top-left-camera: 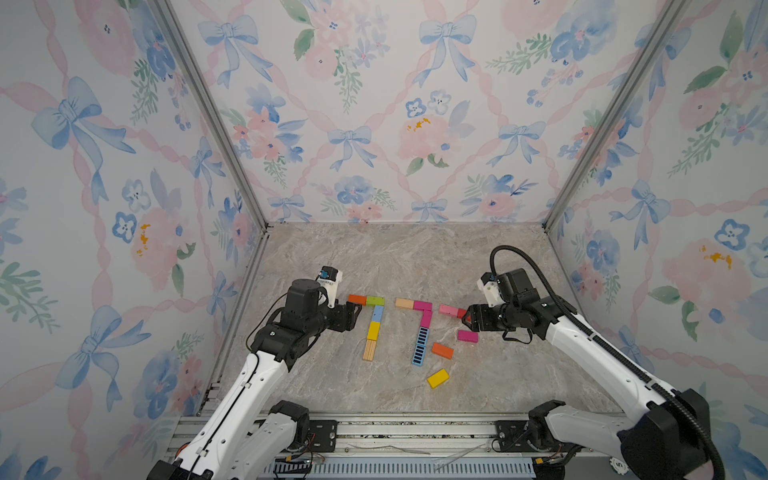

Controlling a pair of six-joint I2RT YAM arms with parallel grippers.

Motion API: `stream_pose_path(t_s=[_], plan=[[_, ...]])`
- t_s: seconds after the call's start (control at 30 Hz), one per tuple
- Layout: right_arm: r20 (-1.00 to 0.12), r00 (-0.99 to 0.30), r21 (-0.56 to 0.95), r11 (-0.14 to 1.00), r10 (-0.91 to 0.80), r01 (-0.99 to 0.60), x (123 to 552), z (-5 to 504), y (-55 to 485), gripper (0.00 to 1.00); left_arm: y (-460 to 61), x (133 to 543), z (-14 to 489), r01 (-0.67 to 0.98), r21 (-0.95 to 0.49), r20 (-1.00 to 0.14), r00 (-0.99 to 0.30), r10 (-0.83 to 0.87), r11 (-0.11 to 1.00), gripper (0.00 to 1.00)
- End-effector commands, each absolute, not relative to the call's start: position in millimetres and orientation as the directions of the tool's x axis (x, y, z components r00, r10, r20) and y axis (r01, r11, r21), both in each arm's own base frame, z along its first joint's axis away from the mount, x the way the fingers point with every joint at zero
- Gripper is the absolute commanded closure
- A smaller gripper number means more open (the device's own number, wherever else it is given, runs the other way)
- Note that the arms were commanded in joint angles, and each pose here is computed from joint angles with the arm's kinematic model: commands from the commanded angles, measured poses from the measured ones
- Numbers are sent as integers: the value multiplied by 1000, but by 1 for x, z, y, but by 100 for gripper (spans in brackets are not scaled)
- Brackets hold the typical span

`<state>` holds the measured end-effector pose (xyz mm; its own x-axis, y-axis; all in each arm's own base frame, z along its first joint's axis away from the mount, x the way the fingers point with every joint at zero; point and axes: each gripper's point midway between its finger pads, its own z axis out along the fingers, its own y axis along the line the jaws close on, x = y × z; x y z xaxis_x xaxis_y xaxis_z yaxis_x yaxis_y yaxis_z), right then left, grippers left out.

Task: Assemble the number 7 with building blocks
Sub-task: Adjust the building block at the center of the board.

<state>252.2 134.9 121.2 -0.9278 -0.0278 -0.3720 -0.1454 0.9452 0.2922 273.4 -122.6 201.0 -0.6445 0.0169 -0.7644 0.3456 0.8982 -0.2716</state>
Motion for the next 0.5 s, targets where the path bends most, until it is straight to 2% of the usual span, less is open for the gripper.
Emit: stream_pose_path(t_s=[0.0,0.17,0.33,0.47], plan=[[-252,-960,286,957,121,46,238,87,124,23,-123,272,200,364,-269,-771,-636,27,892,23],[-269,-958,205,978,104,49,240,75,128,16,-123,271,201,367,-271,-772,-635,27,890,22],[-242,-968,117,992,73,45,246,61,130,2,-124,271,202,371,-274,-774,-632,26,887,22],[-240,-970,36,999,41,33,256,55,130,3,-125,270,203,375,-276,-774,-632,26,885,22]])
